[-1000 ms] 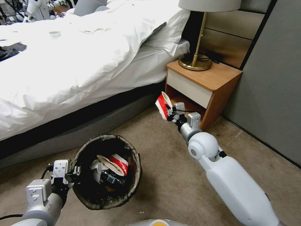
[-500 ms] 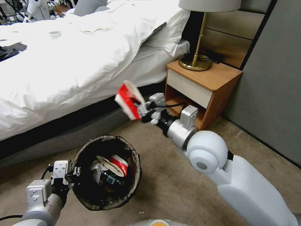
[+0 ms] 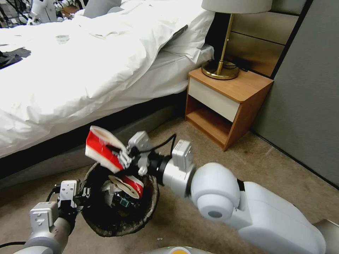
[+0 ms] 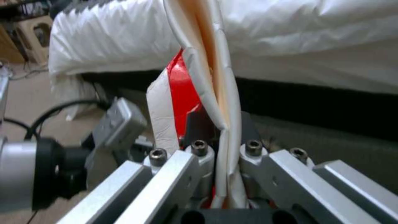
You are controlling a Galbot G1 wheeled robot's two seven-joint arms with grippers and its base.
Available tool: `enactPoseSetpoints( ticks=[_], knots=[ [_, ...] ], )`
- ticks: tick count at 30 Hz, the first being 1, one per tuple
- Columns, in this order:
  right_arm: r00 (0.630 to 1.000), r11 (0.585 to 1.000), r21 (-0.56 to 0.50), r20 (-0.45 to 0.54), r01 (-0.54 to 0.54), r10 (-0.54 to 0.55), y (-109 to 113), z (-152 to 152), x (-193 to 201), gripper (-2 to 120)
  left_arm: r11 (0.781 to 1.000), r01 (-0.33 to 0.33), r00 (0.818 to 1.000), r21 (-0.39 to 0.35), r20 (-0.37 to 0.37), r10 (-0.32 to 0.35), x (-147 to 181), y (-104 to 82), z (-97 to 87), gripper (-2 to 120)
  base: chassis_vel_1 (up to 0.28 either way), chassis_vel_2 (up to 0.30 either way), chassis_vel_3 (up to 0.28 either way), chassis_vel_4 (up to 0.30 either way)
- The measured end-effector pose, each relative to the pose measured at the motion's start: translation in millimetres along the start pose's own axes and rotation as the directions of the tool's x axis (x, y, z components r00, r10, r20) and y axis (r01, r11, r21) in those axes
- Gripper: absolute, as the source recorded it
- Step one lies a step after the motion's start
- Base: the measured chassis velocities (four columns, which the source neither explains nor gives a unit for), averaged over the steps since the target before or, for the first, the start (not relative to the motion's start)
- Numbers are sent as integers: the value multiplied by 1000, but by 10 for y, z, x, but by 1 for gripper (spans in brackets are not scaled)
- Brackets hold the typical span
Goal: Pick up the trash bin, then pick up the garbage from the floor and place it into the trash bin.
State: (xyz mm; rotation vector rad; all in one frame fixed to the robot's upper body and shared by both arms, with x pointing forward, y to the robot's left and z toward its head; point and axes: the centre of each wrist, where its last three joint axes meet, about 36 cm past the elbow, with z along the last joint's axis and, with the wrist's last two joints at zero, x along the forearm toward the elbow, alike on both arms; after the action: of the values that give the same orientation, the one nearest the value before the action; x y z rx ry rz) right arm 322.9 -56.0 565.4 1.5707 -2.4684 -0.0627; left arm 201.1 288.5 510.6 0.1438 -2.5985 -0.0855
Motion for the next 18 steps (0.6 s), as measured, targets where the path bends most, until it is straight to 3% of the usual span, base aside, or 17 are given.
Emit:
enactPoseSetpoints(
  ticks=[15,18],
  knots=[
    [990,1000,22,-143,-10,13,118,425,-36,0,1000,0,1000,1,4,0,-3,-5,-3,0,0,0,0,0],
    [987,1000,23,-160,-7,11,147,452,-44,9,1000,0,1000,1,5,0,-4,-5,-4,0,0,0,0,0]
  ],
)
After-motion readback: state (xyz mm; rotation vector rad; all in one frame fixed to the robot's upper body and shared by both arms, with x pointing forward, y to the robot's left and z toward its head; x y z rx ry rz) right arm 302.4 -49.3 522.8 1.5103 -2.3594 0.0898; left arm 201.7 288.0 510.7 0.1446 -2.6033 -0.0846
